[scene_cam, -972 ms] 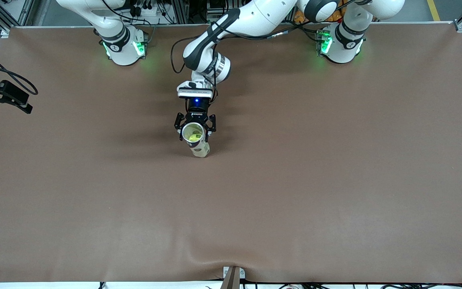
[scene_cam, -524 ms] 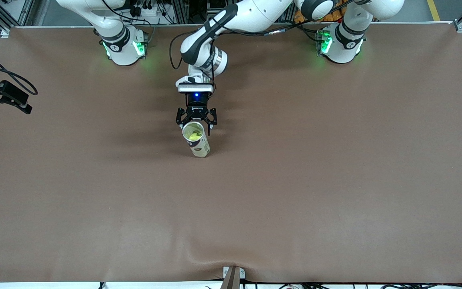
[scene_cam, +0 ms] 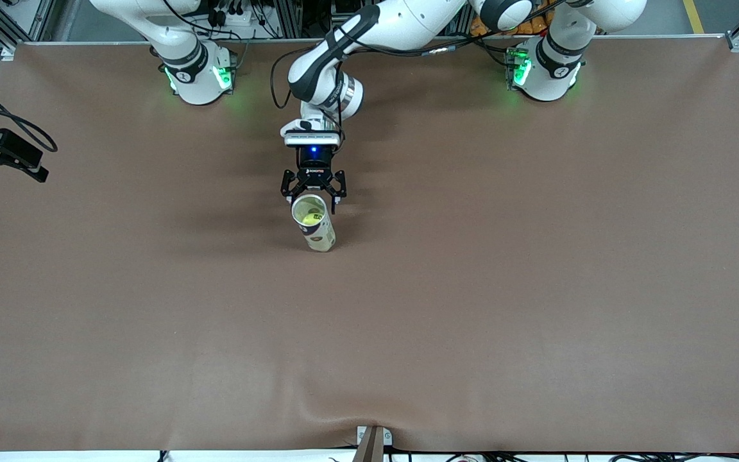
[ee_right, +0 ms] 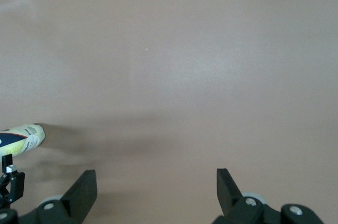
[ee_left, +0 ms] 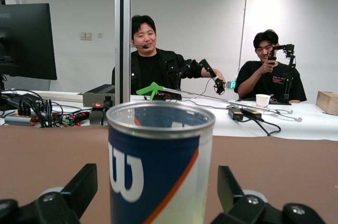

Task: Insert tennis ball vertically with right arm
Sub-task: 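Open the left gripper and lift it off the standing can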

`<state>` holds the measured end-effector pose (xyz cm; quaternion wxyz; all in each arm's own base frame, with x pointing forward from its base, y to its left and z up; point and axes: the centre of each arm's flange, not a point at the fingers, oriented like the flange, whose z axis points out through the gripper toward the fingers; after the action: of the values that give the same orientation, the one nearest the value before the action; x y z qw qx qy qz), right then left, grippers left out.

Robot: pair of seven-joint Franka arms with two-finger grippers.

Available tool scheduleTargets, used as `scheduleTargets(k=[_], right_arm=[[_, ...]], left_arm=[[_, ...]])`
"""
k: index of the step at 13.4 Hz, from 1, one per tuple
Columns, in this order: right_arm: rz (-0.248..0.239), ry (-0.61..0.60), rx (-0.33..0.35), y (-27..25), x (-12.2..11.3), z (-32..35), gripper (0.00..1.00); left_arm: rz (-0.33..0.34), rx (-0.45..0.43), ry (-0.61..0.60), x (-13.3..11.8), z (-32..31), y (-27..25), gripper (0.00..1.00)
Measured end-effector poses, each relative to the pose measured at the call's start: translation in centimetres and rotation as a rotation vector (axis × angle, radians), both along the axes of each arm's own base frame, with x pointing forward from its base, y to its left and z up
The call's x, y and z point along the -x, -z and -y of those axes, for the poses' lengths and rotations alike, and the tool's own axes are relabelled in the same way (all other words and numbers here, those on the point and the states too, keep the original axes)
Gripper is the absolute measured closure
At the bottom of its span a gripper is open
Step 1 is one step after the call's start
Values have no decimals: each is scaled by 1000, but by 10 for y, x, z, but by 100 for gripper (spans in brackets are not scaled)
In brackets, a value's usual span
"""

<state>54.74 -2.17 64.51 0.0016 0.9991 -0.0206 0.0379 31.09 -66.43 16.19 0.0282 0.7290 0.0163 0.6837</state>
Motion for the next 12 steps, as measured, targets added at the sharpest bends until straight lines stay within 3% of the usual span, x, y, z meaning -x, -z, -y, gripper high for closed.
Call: scheduleTargets(k=[12], right_arm=[[0,0,0,0,0,0,0]], left_arm=[[-117,14,-33,68,12,15,0]])
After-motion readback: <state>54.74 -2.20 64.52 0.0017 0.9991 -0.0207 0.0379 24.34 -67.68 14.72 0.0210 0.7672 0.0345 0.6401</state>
